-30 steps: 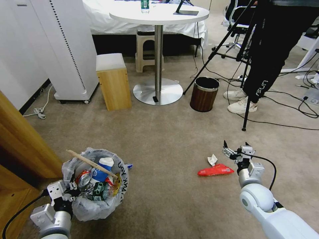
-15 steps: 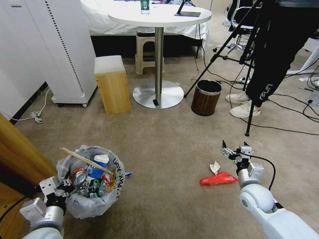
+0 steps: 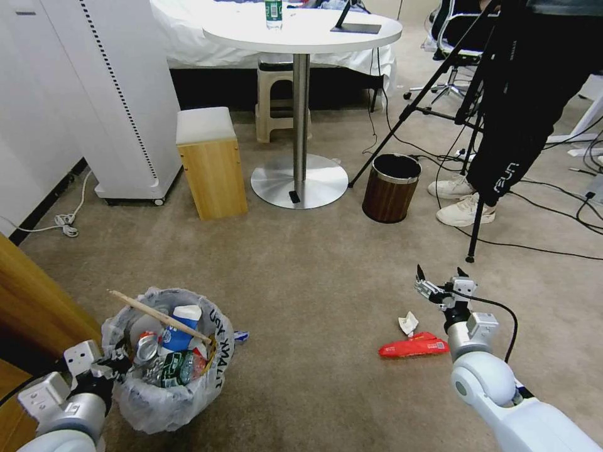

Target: Pick up the trash bin and place the garbage on the floor into it.

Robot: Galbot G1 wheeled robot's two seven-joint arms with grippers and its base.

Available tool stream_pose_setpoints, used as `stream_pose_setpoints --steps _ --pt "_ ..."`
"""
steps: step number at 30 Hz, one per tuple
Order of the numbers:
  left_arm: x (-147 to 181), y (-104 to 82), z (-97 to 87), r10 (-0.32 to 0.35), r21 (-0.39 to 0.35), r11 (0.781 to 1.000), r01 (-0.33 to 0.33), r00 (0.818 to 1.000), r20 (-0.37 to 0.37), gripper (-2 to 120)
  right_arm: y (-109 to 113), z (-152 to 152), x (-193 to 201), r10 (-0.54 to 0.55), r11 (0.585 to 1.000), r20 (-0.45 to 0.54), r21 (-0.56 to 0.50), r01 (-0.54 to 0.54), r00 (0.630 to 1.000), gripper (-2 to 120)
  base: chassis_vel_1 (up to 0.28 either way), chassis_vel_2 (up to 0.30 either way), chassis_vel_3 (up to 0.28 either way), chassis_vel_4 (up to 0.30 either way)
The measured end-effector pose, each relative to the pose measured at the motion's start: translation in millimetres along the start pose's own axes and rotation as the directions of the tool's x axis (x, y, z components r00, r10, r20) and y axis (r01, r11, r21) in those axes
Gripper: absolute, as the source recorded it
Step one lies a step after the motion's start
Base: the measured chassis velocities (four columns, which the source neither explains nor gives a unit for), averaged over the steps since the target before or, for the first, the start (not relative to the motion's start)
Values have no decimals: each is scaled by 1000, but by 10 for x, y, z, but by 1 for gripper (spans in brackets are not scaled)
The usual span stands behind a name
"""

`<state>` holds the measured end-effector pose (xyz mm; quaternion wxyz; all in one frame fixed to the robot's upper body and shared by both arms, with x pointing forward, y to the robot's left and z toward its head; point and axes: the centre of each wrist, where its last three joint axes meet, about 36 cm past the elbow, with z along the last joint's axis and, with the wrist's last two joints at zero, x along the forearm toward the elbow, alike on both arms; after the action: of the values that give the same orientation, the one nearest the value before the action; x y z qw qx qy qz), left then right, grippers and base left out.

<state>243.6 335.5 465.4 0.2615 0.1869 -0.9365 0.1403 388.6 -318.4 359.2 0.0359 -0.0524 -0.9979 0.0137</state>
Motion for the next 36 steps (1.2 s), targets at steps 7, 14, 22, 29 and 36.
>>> stream_pose_setpoints --steps 7,14,22,29,36 --pt "85 50 -105 -50 30 998 51 998 -26 1 -15 22 -19 -2 1000 -4 7 2 1000 100 0 0 0 0" --pt "97 150 -123 -103 55 993 104 995 -16 1 -7 34 -79 -7 1000 1 9 7 1000 100 0 0 0 0" --pt "41 275 -115 -147 55 987 148 989 -28 1 -9 44 -131 -7 1000 3 10 7 1000 100 0 0 0 0" --pt "-29 432 -171 -182 83 979 185 983 -33 1 0 87 -134 -8 1000 -6 11 8 1000 100 0 0 0 0" --pt "-43 519 -322 -185 111 976 185 983 -13 1 -8 115 -150 -9 1000 -14 9 9 1000 100 0 0 0 0"
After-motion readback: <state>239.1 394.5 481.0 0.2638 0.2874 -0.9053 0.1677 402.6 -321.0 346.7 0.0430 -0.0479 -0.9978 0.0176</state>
